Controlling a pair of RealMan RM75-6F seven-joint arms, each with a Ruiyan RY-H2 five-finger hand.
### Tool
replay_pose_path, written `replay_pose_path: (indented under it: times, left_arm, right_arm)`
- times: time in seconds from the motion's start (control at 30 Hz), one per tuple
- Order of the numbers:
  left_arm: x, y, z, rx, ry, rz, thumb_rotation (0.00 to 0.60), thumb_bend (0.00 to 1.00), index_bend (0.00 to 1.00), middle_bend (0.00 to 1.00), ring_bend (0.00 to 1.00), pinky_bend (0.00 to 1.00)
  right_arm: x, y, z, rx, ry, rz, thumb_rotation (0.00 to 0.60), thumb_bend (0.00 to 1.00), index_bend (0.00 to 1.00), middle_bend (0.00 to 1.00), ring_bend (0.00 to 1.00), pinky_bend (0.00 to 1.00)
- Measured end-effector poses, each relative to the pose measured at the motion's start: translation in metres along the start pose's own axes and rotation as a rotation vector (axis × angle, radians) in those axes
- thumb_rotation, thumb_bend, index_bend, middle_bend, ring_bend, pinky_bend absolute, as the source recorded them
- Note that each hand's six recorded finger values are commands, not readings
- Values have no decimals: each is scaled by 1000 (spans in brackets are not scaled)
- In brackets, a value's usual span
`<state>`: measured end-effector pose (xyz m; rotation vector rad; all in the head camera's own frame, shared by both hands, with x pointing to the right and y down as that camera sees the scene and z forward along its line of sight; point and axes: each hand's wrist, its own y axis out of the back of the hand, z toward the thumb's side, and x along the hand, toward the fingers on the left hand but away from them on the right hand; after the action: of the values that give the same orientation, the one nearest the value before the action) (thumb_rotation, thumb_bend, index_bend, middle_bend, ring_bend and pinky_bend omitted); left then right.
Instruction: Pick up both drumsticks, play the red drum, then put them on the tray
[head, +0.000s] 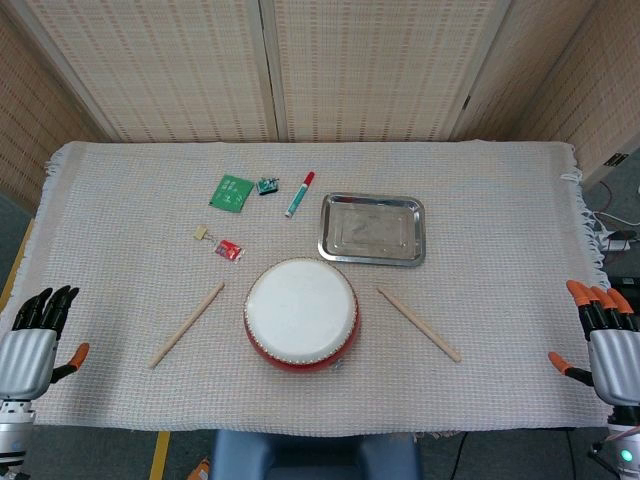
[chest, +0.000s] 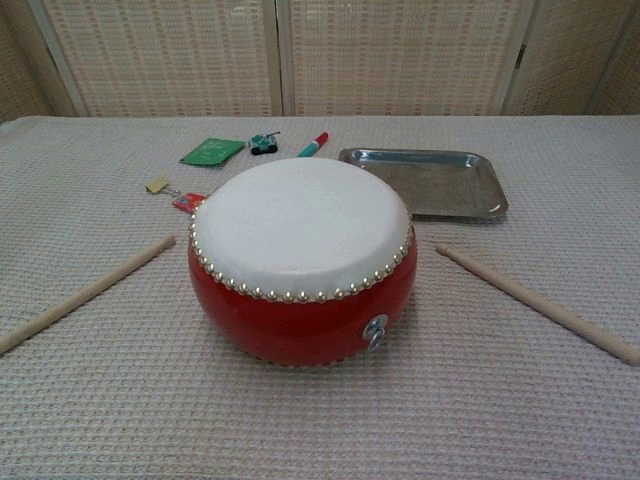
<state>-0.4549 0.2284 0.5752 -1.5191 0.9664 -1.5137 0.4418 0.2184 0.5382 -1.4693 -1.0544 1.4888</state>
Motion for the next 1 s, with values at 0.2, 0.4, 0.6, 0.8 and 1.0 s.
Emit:
replay_pose_path:
  times: [0.2,0.4,0.6,0.8,1.0]
  left_arm:
    - [2,-4,5,16,-12,-4,600,319,57,56,26,100]
    - [2,-6,8,-5,-25,-4,600,318,94,65,49,111]
    - [5,-13,23,-40,-66,-28,600,318,148,85,71,114]
    - [8,-21,38,-56,-104,-52,600,320,172,92,76,114]
    - [15,-48,59,-104,-115,-165,600,319,157,91,76,110]
  right_arm:
    - [-3,-2,-1,-4,1,2,600,19,0,104,0,112]
    - [-3,1,0,-5,12,-8,600,20,0,104,0,112]
    - [-3,5,2,-12,30,-24,600,20,0,105,0,112]
    - [-2,4,3,-22,41,-23,600,20,0,104,0,112]
    - [0,5,5,-25,51,-25,600,20,0,104,0,110]
